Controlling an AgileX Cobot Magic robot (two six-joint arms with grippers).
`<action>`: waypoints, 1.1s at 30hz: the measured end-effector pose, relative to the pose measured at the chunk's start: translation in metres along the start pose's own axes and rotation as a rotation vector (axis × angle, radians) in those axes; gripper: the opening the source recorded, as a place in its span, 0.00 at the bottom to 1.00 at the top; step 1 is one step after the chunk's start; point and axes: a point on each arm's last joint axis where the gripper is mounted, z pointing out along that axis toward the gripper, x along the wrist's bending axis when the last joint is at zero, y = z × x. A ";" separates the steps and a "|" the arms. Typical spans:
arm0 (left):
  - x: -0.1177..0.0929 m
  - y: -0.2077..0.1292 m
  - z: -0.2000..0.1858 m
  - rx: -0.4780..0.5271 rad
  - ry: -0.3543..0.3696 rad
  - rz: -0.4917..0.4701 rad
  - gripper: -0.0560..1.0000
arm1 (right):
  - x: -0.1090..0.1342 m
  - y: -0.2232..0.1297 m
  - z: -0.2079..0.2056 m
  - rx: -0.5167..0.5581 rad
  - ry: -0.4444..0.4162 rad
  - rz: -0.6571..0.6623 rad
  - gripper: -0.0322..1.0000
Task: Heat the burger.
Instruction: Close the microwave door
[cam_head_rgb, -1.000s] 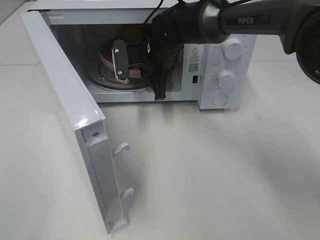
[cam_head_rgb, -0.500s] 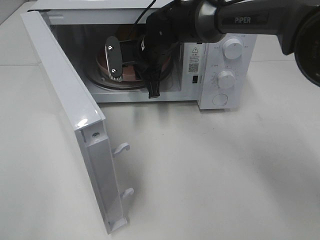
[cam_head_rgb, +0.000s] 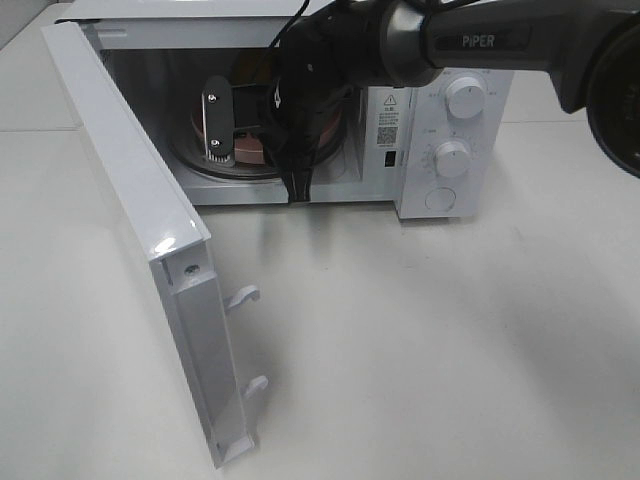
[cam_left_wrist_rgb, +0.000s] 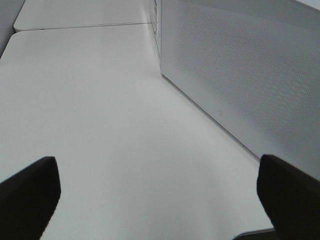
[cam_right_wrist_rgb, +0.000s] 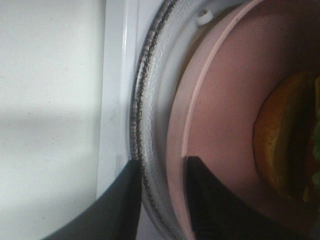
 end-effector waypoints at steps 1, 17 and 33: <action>0.000 0.000 0.000 0.000 0.000 0.000 0.99 | -0.001 0.002 -0.002 -0.001 0.000 0.006 0.33; 0.000 0.000 0.000 0.000 0.000 0.000 0.99 | 0.003 -0.001 -0.020 0.006 0.035 0.050 0.40; 0.000 0.000 0.000 0.000 0.000 0.000 0.99 | 0.018 -0.011 -0.052 0.002 0.047 0.070 0.59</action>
